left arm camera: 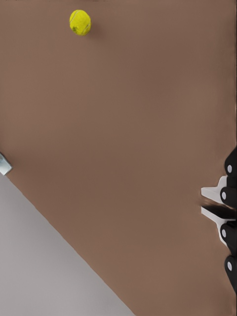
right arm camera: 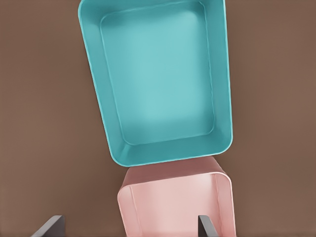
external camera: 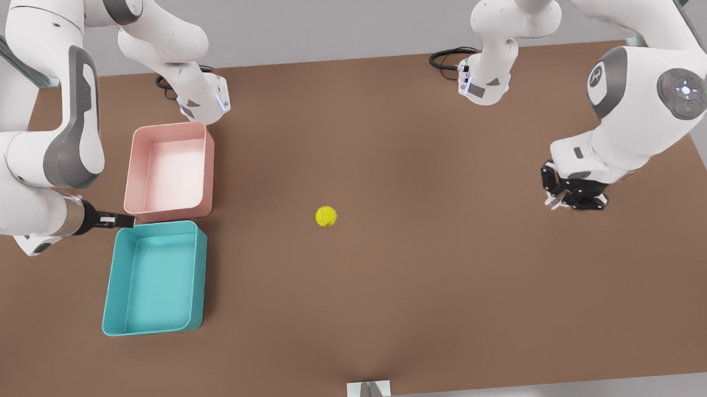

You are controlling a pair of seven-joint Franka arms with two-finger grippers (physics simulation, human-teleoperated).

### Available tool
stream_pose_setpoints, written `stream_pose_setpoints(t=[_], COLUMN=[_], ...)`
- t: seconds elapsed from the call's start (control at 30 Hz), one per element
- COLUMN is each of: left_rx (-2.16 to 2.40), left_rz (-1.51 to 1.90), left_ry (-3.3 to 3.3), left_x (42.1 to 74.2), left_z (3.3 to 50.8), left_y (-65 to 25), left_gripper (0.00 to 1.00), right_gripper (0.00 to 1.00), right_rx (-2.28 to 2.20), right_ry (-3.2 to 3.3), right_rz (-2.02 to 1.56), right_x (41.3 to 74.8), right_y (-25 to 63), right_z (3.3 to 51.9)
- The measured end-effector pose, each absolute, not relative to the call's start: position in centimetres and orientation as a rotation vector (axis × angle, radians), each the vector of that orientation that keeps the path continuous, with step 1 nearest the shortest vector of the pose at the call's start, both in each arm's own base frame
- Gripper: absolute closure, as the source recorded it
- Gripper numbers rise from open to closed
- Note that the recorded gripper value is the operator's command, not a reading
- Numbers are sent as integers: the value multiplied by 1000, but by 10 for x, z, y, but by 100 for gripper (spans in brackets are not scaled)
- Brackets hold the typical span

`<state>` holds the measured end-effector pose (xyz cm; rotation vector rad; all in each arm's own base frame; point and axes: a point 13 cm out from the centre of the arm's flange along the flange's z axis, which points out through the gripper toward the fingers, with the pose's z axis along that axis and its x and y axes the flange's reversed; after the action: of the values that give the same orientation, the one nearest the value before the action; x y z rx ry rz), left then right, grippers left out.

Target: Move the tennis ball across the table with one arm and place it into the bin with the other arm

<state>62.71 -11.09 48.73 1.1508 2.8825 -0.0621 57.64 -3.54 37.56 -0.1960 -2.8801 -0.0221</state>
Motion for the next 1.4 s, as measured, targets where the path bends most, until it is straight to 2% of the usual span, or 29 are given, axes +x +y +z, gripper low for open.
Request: stream_pose_setpoints(t=[0.13,0.2,0.6,0.67,0.73,0.83,0.9,1.1,1.17,1.27,1.4], left_rx=[853,716,183,126,76,7,-34,-129,-160,-198,-239], left_rz=[-80,-89,-44,-37,-30,-22,-17,-5,-2,4,12], left_ry=[3116,3189,3339,3344,3348,3352,3353,3362,3365,3373,3382], left_x=[585,575,559,558,557,556,556,554,554,553,552], left_z=[479,474,467,467,468,467,467,463,463,460,458], left_y=[-93,-91,-91,-92,-93,-93,-93,-95,-93,-92,-91], left_gripper=[0,0,0,0,0,0,0,0,0,0,0], right_gripper=[0,0,0,0,0,0,0,0,0,0,0], right_rx=[-197,-202,-199,-99,60,234,254,80,-9,-121,-190], right_ry=[-2880,-2879,-2857,-2855,-2865,-2873,-2893,-2958,-2984,-3026,-3047], right_rz=[-22,-24,-58,-73,-57,-17,-6,-21,-37,-64,-65], right_x=[576,576,581,587,583,553,539,547,559,574,565], right_y=[-35,-38,-28,36,137,281,339,403,404,401,404], right_z=[375,375,358,345,333,300,273,183,157,143,128])
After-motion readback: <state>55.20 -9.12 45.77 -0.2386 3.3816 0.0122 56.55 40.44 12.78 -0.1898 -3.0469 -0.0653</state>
